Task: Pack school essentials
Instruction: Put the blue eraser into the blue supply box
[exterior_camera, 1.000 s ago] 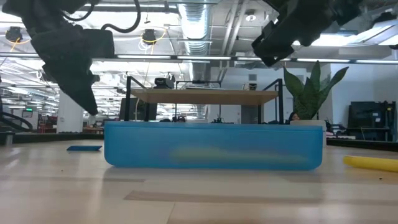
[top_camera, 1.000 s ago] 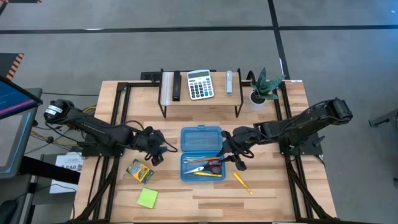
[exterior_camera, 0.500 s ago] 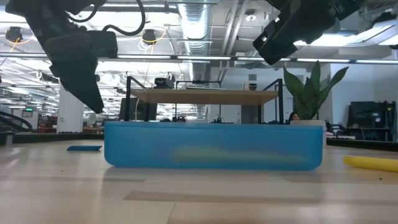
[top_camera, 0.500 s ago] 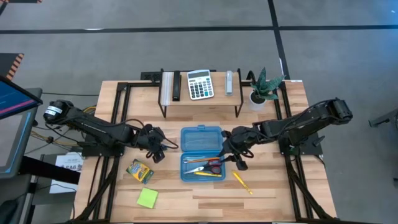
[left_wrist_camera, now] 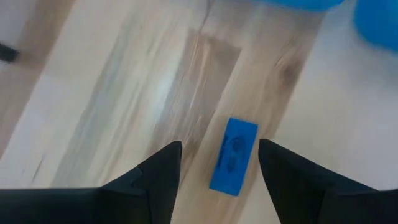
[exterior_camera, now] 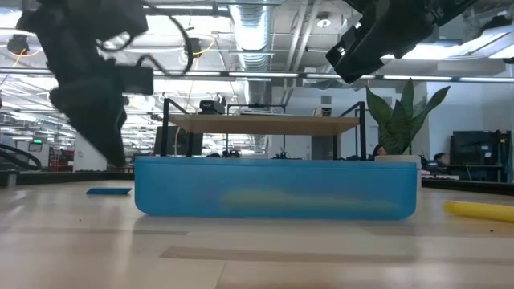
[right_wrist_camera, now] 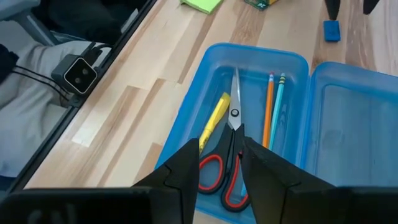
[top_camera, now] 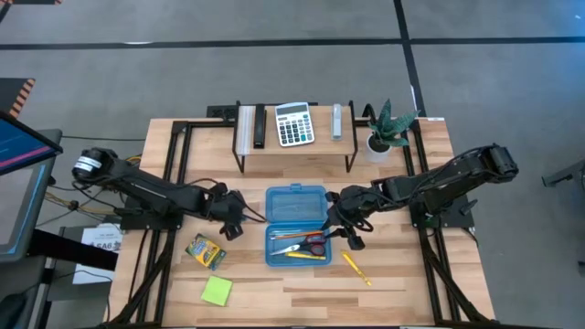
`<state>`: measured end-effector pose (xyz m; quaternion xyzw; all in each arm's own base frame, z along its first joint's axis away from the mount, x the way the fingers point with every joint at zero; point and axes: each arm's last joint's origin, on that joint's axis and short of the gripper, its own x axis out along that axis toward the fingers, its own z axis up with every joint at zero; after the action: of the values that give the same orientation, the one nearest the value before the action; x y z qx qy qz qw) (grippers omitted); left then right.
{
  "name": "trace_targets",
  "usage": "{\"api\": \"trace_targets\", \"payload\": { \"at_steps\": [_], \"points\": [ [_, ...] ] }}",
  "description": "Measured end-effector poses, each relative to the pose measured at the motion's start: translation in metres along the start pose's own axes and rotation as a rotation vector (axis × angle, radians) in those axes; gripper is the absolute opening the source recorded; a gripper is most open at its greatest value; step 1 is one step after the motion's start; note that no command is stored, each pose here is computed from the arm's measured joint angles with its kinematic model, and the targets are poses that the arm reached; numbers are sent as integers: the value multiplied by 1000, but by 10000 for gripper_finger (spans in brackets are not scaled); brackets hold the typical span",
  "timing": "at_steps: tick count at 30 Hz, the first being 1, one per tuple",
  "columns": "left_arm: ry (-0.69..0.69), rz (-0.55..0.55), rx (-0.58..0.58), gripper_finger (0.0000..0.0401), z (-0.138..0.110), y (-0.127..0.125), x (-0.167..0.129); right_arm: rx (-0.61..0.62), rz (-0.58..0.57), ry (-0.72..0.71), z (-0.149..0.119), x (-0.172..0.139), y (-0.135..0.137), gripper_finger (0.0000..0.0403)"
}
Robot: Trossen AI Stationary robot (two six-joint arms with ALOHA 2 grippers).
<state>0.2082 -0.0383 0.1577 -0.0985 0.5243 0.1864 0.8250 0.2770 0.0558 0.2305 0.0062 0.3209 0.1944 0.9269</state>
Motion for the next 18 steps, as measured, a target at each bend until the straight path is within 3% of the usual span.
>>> {"api": "trace_targets", "payload": {
  "at_steps": [8,18],
  "points": [
    [86,32,40,232,-2,-4,26,0,-1,-2,0,0,0,137],
    [131,-1,39,232,1,0,33,7,-2,-1,0,0,0,134]
  ]
}}
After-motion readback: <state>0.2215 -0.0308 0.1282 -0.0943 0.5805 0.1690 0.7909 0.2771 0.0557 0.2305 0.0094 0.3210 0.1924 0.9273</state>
